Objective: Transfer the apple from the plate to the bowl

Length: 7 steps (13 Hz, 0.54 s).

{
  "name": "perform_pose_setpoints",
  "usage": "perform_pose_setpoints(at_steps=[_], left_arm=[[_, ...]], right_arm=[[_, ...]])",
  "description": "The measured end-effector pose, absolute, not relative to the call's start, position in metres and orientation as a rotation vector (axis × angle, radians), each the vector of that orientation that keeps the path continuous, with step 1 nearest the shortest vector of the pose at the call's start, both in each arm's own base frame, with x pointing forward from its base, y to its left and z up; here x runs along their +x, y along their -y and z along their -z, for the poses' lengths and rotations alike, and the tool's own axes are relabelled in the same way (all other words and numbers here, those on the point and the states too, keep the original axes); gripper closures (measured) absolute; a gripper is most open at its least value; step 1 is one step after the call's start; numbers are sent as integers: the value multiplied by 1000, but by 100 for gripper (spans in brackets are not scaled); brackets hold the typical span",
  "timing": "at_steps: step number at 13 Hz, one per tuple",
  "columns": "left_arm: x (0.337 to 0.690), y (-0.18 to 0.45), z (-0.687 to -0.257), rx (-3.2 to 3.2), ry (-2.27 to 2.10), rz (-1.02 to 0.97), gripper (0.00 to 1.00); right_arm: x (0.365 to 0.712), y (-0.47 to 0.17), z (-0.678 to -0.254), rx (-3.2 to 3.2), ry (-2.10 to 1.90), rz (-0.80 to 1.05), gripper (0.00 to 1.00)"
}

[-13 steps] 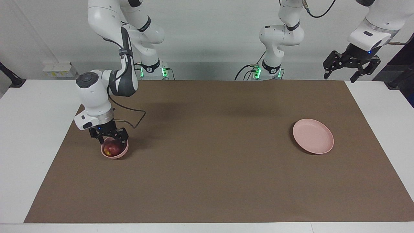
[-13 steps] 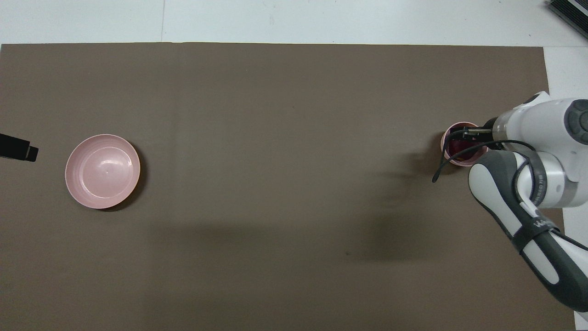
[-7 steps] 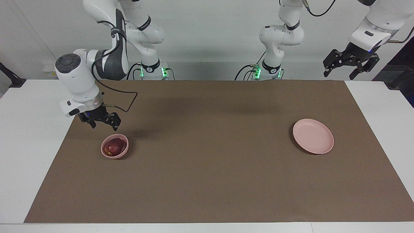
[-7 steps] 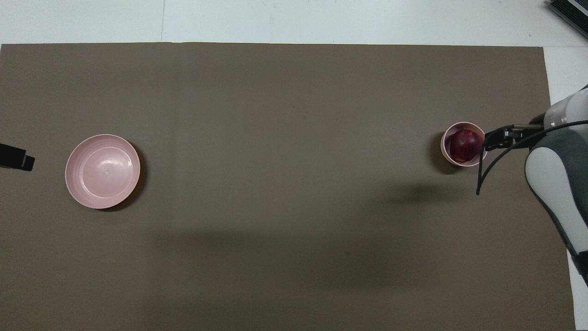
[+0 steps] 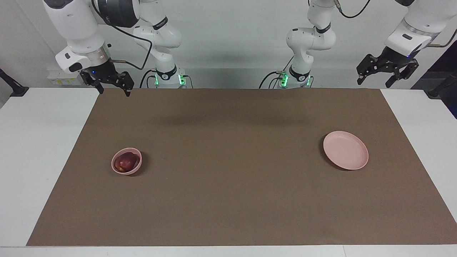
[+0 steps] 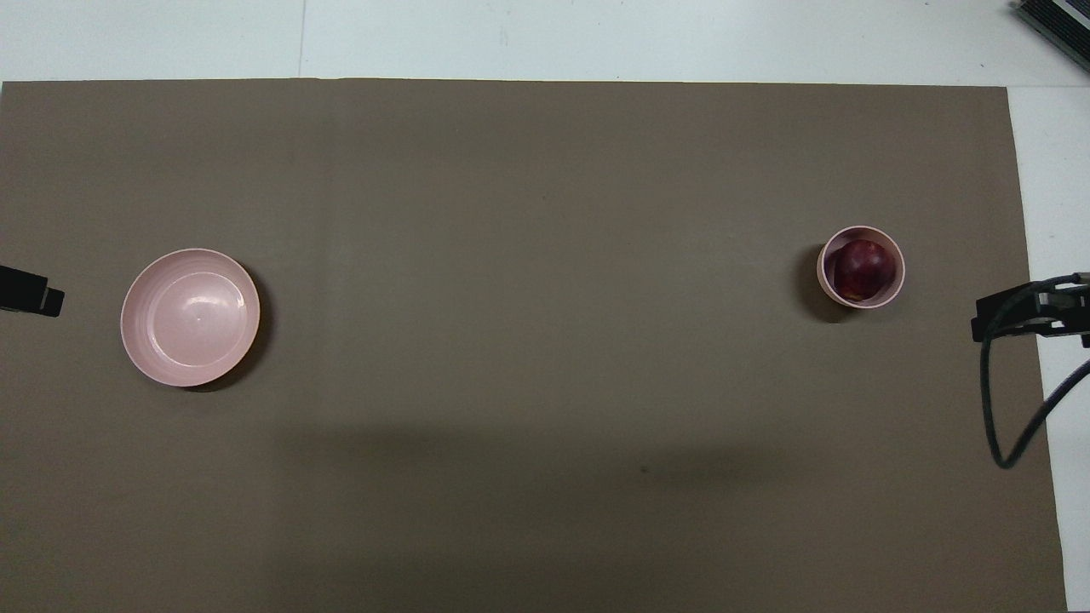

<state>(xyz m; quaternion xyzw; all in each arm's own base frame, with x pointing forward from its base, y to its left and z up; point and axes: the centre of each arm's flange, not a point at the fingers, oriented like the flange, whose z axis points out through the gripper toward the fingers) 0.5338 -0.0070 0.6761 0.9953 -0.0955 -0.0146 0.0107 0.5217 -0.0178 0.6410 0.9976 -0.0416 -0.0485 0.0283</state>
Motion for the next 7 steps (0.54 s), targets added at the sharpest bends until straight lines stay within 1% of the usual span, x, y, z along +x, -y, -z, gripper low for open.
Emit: perform_pose_setpoints(at_steps=[7], left_arm=[[534, 7, -676, 3106, 298, 46, 0]], right_arm=[[525, 13, -635, 3111, 121, 169, 0]])
